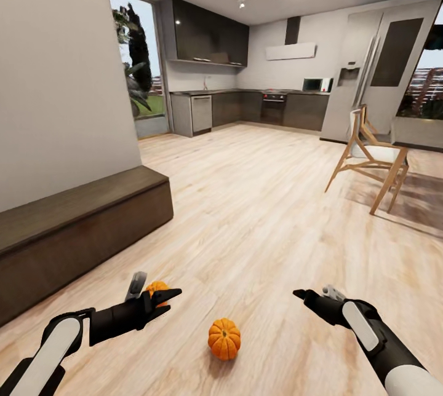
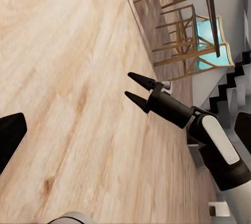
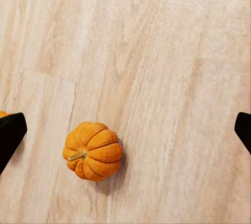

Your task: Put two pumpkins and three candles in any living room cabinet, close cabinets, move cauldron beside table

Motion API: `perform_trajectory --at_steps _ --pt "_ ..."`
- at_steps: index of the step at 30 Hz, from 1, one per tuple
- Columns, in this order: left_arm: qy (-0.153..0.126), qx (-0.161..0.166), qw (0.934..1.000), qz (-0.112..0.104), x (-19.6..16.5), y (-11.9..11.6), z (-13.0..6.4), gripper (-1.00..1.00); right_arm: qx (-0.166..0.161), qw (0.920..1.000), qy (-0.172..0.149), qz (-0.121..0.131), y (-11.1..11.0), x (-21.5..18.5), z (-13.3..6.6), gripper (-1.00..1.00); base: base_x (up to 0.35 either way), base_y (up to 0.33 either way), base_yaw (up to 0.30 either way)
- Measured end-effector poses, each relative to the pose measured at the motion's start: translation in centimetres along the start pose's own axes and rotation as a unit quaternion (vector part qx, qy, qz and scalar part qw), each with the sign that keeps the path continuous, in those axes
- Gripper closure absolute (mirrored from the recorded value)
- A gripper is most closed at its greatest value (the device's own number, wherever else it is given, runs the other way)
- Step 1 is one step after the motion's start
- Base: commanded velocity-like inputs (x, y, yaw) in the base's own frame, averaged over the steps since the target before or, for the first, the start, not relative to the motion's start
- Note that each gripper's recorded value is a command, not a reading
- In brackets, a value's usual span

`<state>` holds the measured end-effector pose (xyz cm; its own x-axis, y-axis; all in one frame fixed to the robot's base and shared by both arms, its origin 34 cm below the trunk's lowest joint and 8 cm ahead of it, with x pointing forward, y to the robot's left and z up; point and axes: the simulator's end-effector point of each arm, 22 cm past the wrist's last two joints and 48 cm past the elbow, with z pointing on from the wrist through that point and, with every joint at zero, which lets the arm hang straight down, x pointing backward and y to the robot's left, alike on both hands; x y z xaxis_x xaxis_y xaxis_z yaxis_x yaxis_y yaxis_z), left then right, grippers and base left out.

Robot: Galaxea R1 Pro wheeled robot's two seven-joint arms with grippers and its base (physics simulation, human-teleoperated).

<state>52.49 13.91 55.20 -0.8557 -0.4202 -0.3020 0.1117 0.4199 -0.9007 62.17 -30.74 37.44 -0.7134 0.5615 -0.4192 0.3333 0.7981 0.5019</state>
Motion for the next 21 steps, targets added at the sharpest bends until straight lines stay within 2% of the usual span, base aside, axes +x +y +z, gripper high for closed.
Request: perform_trajectory --at_steps 3,7,11,16,21 --pt "0.0 0.0 1.0 0.0 0.0 0.0 0.0 -1.0 0.009 0.9999 0.007 -0.01 -0.1 0.1 0.4 -1.0 0.336 0.0 0.0" --pt "0.0 0.0 1.0 0.0 0.0 0.0 0.0 -1.0 0.04 0.9981 0.034 -0.034 -0.9 0.4 1.6 -1.0 0.337 0.0 0.0" --pt "0.0 0.0 1.0 0.0 0.0 0.0 0.0 -1.0 0.044 0.9969 0.05 -0.042 -0.4 1.4 2.3 -1.0 0.247 0.0 0.0" --pt "0.001 0.0 1.0 -0.001 0.1 0.0 0.1 -1.0 0.04 0.9955 0.062 -0.061 0.2 2.3 2.6 -1.0 -0.128 -0.04 0.0" --pt "0.001 -0.001 1.0 -0.001 0.1 0.1 0.1 -1.0 -0.002 0.994 0.077 -0.077 2.3 3.5 2.9 -1.0 -0.244 -0.01 0.0"
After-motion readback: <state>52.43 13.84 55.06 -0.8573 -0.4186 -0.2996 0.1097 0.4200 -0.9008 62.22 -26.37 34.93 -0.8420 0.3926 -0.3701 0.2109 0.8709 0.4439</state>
